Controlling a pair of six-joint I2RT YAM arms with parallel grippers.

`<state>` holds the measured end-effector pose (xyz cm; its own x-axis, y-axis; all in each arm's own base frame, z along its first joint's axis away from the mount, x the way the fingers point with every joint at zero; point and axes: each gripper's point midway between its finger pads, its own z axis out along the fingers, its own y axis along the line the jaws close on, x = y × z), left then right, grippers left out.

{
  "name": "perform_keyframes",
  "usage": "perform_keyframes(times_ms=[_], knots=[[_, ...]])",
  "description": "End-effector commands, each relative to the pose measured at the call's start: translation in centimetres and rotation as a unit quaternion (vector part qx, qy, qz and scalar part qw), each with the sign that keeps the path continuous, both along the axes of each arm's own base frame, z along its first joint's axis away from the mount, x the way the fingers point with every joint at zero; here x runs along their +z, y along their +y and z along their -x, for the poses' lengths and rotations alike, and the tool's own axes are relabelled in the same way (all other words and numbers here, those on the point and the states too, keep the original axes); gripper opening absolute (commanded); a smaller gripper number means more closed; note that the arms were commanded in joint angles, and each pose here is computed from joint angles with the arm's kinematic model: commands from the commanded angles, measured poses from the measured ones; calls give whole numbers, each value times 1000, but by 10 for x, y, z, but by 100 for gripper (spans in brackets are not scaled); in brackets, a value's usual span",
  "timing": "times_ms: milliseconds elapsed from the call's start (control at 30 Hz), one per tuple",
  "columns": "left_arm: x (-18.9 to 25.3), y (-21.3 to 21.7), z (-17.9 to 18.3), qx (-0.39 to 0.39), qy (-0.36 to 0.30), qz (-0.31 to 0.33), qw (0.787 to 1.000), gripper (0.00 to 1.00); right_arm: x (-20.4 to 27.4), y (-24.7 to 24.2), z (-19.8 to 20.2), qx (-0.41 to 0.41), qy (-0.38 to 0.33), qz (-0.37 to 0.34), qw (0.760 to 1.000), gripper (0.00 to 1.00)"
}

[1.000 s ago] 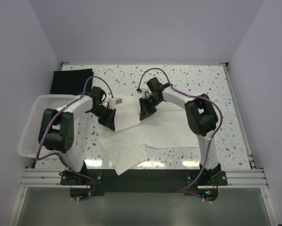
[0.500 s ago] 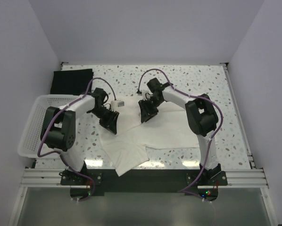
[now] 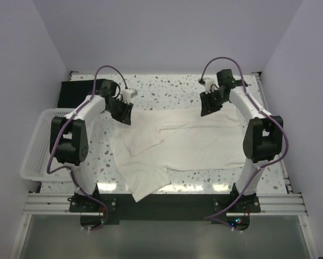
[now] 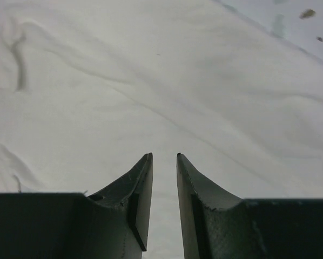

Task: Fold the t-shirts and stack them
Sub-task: Fold the tshirt

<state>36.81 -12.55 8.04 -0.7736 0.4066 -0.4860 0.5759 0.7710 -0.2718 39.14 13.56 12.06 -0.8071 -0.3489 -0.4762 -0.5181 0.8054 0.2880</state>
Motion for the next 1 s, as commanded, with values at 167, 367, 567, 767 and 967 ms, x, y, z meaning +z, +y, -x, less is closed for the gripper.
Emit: perform_keyframes(times_ms=[167, 367, 567, 767, 967], knots=[[-33, 23, -39, 38, 0, -78, 996, 33, -40, -111, -26, -55, -10, 182, 982, 26], [-57, 31, -45, 24, 22, -106, 994, 36, -81, -144, -36, -69, 13, 242, 968, 24], [-72, 32, -78, 27, 17, -117, 993, 36, -108, -169, -58, -96, 39, 256, 961, 23], [-79, 38, -120, 49, -3, -108, 993, 35, -113, -182, -98, -127, 11, 255, 959, 24], [-52, 23, -162, 41, -50, -58, 996, 39, -78, -169, -133, -132, -48, 210, 968, 32]])
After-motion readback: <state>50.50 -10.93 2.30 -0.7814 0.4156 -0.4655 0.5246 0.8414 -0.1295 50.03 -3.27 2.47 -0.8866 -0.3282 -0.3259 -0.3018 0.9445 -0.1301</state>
